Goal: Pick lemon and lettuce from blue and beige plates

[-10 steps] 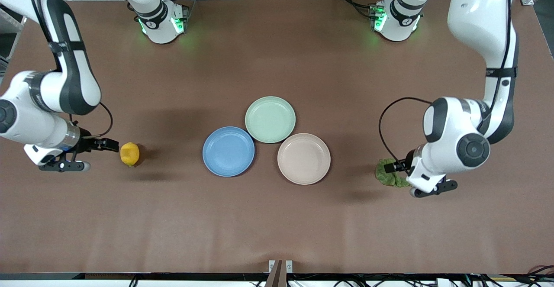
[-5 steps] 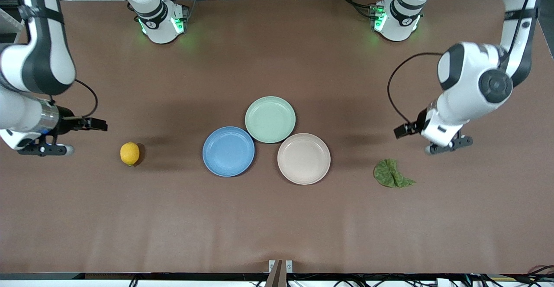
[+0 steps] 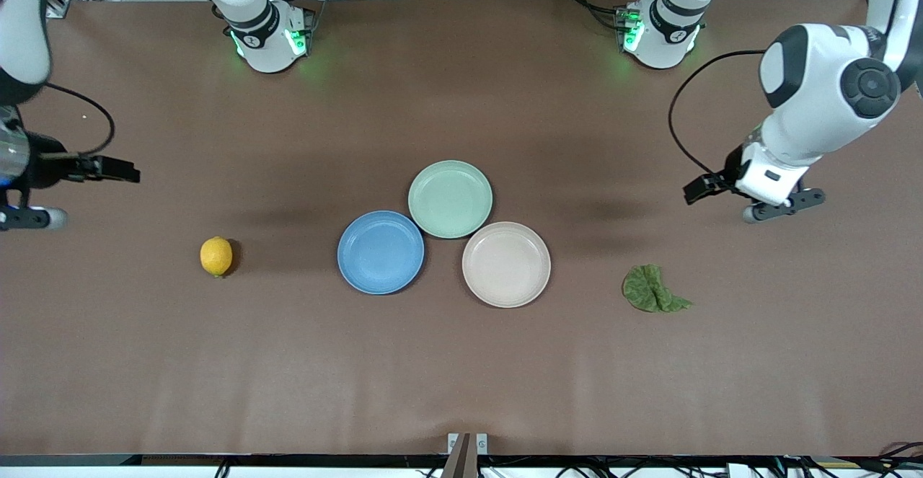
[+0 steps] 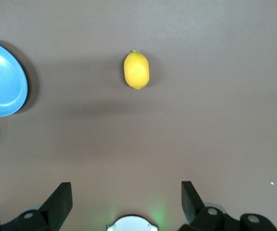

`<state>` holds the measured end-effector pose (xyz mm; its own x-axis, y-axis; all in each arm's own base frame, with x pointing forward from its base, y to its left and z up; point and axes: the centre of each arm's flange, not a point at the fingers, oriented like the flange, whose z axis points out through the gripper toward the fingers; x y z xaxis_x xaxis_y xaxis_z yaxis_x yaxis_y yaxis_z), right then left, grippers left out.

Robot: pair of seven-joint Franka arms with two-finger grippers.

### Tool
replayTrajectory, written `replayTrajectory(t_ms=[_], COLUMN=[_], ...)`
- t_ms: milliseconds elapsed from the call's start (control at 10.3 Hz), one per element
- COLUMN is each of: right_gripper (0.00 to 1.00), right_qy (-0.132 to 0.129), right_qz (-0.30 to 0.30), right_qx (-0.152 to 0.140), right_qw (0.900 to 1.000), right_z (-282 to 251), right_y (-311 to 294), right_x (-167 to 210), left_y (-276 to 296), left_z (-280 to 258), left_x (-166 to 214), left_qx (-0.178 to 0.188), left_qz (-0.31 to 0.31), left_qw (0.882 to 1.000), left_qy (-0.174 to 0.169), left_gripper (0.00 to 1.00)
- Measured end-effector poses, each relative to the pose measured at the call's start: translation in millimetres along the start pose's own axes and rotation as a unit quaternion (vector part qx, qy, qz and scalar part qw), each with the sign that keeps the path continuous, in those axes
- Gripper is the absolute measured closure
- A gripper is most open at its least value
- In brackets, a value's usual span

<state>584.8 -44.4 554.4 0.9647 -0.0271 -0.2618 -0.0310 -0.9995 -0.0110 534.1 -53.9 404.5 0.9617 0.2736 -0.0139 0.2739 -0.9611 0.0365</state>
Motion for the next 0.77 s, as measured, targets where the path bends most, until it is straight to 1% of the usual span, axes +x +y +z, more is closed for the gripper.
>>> replayTrajectory(t_ms=[194, 387, 484, 581, 774], right_gripper=[0.0, 0.0, 0.0, 0.0, 0.0], right_qy=[0.013, 0.034, 0.049, 0.071, 0.097], right_qz=[0.0, -0.001, -0.003, -0.004, -0.006], right_qx=[0.0, -0.001, -0.001, -0.002, -0.003], right_qw=[1.0, 0.999, 0.999, 0.997, 0.995], right_z=[-31, -51, -58, -65, -70], right_y=[-1, -2, -3, -4, -7], right_x=[-14, -28, -31, -30, -26], left_y=[-2, 5, 8, 8, 8], left_z=[-15, -50, -74, -101, -151], left_x=[8, 20, 26, 30, 32], left_qx=[0.0, -0.002, -0.005, -0.004, -0.002], left_qz=[0.005, 0.023, 0.045, 0.064, 0.087], left_qw=[1.0, 0.998, 0.997, 0.996, 0.994], left_qy=[0.018, 0.052, 0.064, 0.064, 0.06], left_gripper=[0.0, 0.0, 0.0, 0.0, 0.0])
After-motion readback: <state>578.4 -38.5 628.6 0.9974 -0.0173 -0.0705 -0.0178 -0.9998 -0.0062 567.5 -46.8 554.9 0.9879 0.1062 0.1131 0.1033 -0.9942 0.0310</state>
